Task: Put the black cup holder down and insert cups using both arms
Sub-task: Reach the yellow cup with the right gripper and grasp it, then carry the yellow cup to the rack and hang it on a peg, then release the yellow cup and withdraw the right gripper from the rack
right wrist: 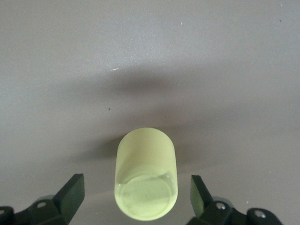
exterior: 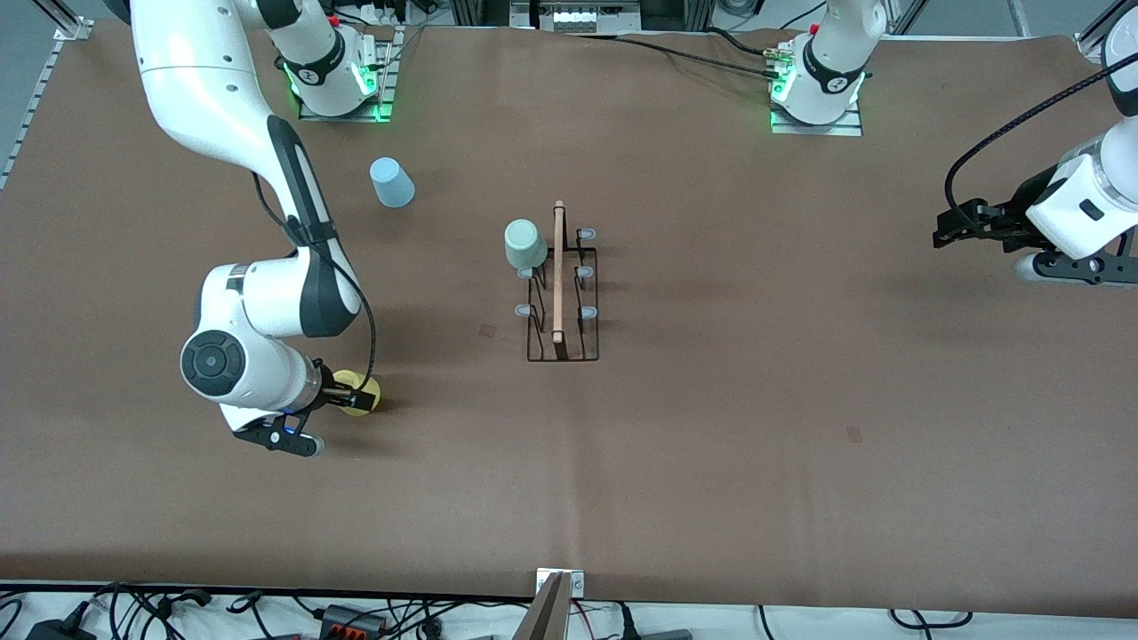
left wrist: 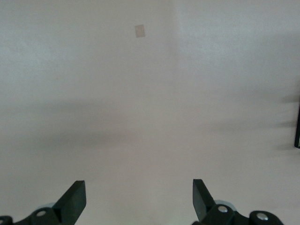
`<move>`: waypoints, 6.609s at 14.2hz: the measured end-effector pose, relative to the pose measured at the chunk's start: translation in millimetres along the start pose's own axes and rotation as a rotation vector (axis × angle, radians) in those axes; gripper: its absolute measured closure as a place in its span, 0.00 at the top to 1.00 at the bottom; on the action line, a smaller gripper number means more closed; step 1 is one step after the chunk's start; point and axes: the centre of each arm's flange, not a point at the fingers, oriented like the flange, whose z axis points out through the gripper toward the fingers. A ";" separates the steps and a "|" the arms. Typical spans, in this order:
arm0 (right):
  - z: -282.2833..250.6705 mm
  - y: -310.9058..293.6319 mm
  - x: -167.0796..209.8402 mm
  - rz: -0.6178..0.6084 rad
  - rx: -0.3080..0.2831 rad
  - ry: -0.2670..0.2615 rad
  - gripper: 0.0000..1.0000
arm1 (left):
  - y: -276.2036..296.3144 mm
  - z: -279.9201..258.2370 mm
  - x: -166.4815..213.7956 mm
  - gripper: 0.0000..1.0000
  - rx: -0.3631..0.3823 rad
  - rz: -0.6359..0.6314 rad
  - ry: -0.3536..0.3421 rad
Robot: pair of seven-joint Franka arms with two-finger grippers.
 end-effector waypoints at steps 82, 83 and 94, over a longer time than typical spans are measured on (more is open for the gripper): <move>-270.9 -9.5 -46.2 -0.147 -0.001 0.103 1.00 | -10.2 -4.4 4.6 1.00 0.004 -0.213 0.036; -271.7 2.6 -40.8 -0.132 0.001 0.103 1.00 | -10.2 -4.4 4.6 1.00 0.004 -0.213 0.036; -278.0 175.3 -34.6 -0.134 0.127 0.150 1.00 | -10.6 -4.4 4.6 1.00 0.004 -0.214 0.036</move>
